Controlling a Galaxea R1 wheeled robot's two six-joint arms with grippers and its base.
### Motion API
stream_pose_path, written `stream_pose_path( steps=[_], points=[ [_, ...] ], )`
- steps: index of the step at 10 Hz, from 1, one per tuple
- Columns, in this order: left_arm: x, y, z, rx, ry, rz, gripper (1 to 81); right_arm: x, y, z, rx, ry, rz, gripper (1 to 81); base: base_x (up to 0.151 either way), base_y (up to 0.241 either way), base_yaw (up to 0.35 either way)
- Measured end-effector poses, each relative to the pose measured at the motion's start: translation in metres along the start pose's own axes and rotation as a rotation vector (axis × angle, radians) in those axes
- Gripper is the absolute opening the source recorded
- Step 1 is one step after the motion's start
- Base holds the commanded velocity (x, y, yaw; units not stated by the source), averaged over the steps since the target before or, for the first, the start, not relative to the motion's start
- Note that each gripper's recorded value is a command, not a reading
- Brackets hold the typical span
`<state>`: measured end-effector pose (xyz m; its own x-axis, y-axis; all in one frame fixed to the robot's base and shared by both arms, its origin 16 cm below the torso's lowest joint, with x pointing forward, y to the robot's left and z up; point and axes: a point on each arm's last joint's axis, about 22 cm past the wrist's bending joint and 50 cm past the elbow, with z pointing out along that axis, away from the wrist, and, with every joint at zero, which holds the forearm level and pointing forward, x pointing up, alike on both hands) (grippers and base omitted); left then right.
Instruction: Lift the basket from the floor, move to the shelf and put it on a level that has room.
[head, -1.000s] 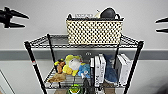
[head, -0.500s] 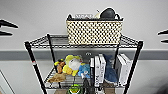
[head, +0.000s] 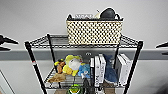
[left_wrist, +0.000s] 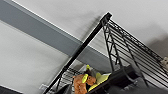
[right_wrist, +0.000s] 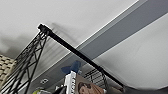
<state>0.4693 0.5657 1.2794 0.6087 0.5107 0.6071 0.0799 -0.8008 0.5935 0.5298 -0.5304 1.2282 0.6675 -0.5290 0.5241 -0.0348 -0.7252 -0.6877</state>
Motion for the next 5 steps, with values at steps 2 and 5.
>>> stream_pose_path(
  steps=[2, 5],
  points=[
    [-0.023, -0.037, 0.015, 0.064, -0.045, -0.025, 81.1, -0.023, 0.03, 0.021, -0.054, -0.054, 0.017, 81.1, 0.0, 0.0, 0.0],
    [-0.052, -0.076, 0.037, 0.115, -0.083, -0.047, 81.1, -0.063, 0.075, 0.057, -0.128, -0.14, 0.055, 81.1, 0.0, 0.0, 0.0]
  ],
)
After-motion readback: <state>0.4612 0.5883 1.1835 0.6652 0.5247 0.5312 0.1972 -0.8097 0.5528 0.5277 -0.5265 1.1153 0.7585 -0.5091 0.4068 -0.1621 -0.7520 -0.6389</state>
